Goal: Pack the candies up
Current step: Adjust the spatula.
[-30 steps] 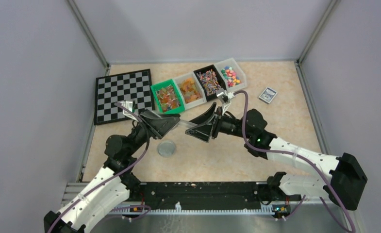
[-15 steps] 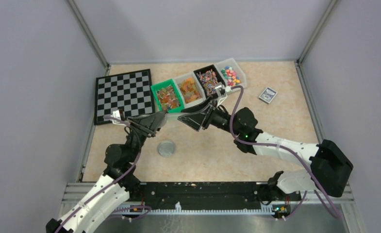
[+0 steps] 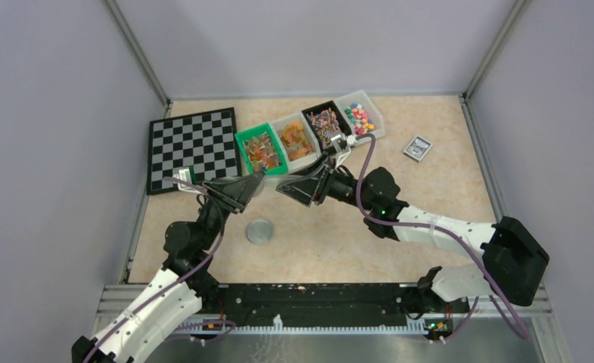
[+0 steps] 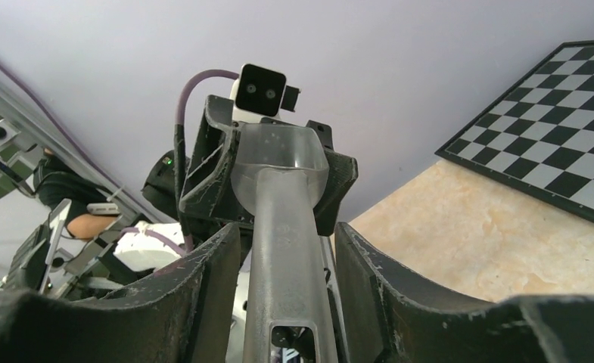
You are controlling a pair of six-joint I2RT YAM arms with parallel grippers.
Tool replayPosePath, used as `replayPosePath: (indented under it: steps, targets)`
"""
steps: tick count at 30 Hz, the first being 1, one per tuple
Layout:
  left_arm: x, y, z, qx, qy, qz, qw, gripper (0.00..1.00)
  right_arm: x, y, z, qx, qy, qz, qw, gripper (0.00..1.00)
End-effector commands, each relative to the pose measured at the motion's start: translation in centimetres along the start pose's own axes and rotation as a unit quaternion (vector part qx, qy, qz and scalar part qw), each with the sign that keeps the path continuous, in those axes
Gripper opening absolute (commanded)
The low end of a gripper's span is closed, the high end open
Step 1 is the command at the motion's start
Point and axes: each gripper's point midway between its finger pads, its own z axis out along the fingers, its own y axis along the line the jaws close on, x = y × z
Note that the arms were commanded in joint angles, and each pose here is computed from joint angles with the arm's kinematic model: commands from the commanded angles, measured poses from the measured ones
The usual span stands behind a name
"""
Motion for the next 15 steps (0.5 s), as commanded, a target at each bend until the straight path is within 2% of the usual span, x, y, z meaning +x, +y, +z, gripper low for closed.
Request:
replayPosePath:
  steps: [1, 3, 7, 12, 15]
  targets:
    - [0.2, -2.4, -0.3, 0.047, 0.013, 0.022, 0.999, 0.54, -2.0, 3.8, 0.6, -0.062, -0.014, -0.013, 0.998, 0.48]
    - [0.3, -2.2, -0.3, 0.041, 0.017, 0.027, 0.999, 0.54, -1.7, 3.8, 0.3, -0.062, -0.010, -0.010, 0.998, 0.49]
    - [0.6, -2.0, -0.5, 0.041, 0.025, 0.032, 0.998, 0.54, -1.3, 3.4, -0.3, -0.052, -0.007, -0.011, 0.999, 0.58]
    - [0.8, -2.2, -0.7, 0.046, 0.030, 0.034, 0.998, 0.54, -1.3, 3.4, -0.9, -0.043, -0.005, -0.018, 0.999, 0.58]
    - [0.9, -2.5, -0.7, 0.052, 0.036, 0.041, 0.997, 0.54, -1.3, 3.6, -0.9, -0.045, -0.004, -0.021, 0.999, 0.54]
